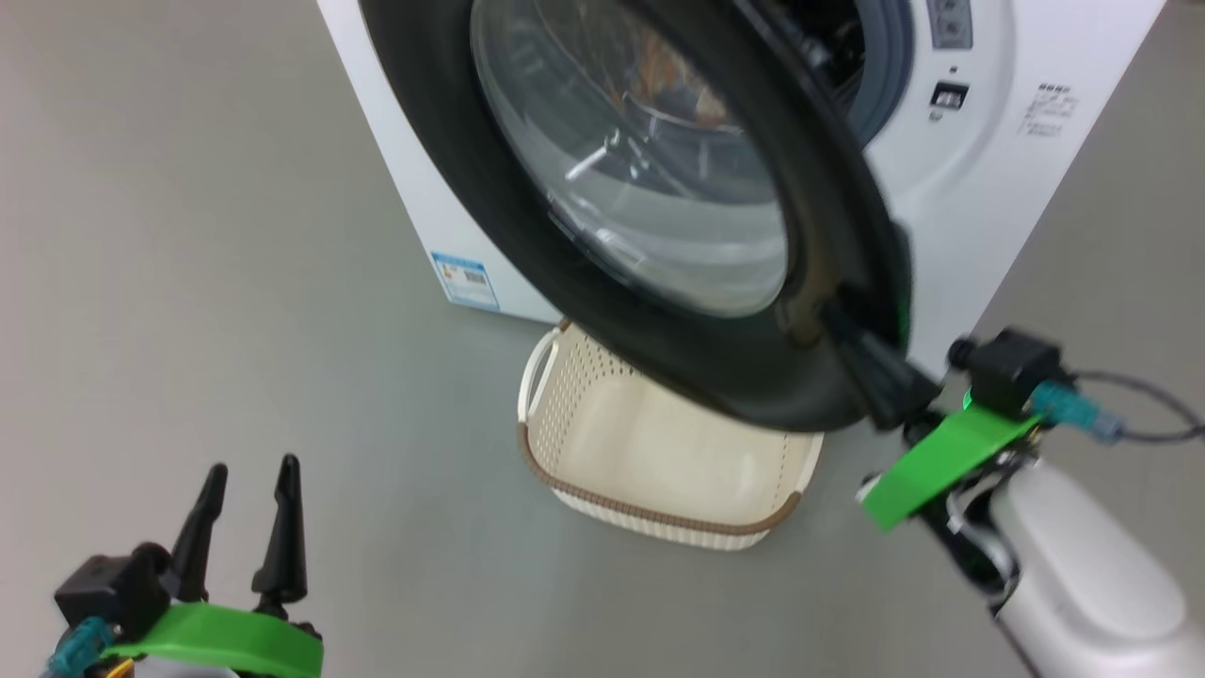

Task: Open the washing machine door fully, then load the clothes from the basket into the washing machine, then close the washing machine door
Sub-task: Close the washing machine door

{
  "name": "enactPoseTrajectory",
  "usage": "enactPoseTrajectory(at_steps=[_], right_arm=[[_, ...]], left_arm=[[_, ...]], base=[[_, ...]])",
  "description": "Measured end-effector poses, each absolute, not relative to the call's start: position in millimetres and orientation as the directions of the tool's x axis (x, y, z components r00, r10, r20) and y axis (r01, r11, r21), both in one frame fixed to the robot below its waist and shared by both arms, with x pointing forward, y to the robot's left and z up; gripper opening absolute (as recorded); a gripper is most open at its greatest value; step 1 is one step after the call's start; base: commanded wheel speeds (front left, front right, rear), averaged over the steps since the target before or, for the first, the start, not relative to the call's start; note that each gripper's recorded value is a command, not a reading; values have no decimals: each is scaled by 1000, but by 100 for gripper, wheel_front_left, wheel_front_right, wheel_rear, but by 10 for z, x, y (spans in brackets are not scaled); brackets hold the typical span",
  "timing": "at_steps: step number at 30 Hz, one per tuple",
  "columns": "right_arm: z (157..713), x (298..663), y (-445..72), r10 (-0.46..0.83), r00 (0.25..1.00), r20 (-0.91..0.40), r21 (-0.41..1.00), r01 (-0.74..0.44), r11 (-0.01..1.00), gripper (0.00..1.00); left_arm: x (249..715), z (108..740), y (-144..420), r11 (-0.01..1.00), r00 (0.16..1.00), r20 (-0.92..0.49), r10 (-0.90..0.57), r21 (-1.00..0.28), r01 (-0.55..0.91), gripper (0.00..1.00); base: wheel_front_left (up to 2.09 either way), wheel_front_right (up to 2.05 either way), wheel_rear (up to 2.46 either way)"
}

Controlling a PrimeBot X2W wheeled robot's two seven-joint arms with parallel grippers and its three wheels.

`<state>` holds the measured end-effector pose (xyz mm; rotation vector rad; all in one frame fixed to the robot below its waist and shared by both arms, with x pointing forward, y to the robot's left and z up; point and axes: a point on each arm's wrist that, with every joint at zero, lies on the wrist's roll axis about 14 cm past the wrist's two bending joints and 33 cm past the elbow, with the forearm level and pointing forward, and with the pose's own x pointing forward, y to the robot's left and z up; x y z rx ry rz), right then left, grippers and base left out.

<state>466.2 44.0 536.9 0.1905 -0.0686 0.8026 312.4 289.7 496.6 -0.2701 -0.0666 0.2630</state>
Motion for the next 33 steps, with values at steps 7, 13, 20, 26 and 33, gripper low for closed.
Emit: enactPoseTrajectory(at_steps=[7, 13, 20, 26, 33], right_arm=[[5415, 5221, 276, 656, 738, 158, 120, -674, 729, 0], [5353, 5683, 116, 602, 782, 162, 110, -621, 776, 0], [5327, 6135, -10, 546, 819, 176, 106, -568, 816, 0], [5409, 6410, -121, 500, 844, 193, 81, -521, 850, 0], [5363, 6487, -68, 504, 847, 171, 58, -519, 853, 0]], left_arm=[[3329, 4918, 2917, 936, 967, 7, 256, -253, -246, 100], [3491, 4833, 2941, 938, 967, -22, 253, -238, -251, 100], [3571, 4683, 2978, 939, 963, -69, 260, -215, -269, 100], [3637, 4650, 2985, 939, 963, -77, 259, -215, -269, 100], [3654, 4634, 2981, 938, 963, -81, 258, -219, -269, 100]], base=[[0, 0, 0], [0, 0, 0], [0, 0, 0], [0, 0, 0], [0, 0, 0]])
